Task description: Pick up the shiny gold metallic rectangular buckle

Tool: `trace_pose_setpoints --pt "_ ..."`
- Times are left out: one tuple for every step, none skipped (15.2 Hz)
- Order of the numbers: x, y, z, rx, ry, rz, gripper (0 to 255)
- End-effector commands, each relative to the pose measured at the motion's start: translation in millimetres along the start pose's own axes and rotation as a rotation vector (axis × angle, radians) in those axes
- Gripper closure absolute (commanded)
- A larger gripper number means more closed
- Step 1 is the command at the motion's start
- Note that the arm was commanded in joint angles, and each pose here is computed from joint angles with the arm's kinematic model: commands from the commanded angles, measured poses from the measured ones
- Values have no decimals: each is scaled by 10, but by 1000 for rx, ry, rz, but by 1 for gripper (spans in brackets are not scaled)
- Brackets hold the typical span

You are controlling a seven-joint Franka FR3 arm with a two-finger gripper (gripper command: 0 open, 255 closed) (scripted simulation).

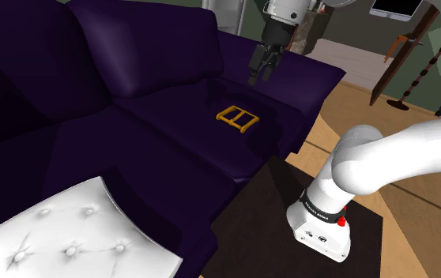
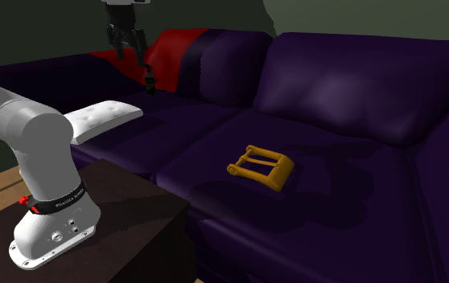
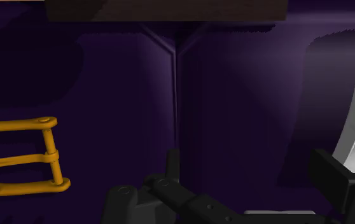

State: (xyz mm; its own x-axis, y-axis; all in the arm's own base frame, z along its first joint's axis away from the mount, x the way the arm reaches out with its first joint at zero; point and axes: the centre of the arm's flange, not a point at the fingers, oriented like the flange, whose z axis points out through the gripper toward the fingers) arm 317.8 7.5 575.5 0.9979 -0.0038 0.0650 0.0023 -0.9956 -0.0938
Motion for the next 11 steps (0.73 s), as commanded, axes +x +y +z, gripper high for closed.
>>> trace_pose_setpoints --pt "0 0 0 0 0 0 0" --pt "52 78 90 -2 0 3 0" --pt "103 157 180 -4 0 6 0" --pt "154 236 270 -7 0 9 0" --pt "205 315 359 -9 0 12 0" --pt "256 395 449 -11 0 15 0" --pt "306 475 538 -13 0 18 0" --pt "356 555 627 -15 -1 22 0" --pt "406 636 716 -18 -1 25 0" --pt "456 717 804 -20 -1 28 0" --pt "505 798 893 -22 -1 31 0"
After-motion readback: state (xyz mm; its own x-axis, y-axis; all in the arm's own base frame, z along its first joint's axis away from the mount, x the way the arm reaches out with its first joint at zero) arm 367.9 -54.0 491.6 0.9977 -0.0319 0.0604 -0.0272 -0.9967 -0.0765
